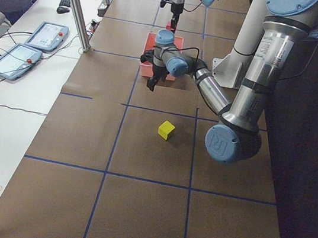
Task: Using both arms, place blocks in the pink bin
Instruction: 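Carry the magenta cube into the bin while the left gripper grasps the yellow-green cube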
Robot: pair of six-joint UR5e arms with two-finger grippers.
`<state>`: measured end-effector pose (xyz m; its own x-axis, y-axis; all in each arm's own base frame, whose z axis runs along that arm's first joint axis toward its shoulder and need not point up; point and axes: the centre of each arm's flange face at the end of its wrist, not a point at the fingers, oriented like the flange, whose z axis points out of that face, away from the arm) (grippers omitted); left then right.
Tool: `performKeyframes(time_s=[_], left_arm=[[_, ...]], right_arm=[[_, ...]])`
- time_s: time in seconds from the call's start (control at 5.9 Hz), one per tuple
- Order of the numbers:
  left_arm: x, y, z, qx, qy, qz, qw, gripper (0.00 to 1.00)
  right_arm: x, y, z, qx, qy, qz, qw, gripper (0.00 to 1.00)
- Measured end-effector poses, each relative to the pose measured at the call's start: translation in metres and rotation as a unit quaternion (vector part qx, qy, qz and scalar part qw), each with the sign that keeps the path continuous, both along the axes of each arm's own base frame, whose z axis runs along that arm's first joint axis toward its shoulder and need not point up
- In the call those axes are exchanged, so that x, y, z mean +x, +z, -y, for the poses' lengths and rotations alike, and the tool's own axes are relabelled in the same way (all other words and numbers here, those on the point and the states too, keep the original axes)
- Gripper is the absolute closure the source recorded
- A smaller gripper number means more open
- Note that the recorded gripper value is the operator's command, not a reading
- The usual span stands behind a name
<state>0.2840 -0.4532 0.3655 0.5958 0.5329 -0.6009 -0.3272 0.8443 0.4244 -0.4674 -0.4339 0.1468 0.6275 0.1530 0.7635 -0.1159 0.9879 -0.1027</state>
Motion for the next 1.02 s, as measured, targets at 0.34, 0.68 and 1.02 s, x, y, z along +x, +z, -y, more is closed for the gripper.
performKeyframes(time_s=[0.34, 0.68, 1.02], left_arm=[[-0.041, 0.048, -0.005, -0.003, 0.020, 0.021, 0.9996, 0.00], [-0.065, 0.096, -0.031, -0.024, 0.014, 0.029, 0.9992, 0.00], [-0.071, 0.137, -0.061, -0.041, -0.027, 0.001, 0.9988, 0.00]], right_arm=[[-0.070, -0.044, -0.004, -0.009, 0.017, -0.007, 0.9998, 0.00], [-0.094, -0.052, -0.012, 0.003, 0.023, -0.004, 0.9997, 0.00], [-0.080, -0.034, -0.021, 0.007, 0.023, -0.001, 0.9997, 0.00]])
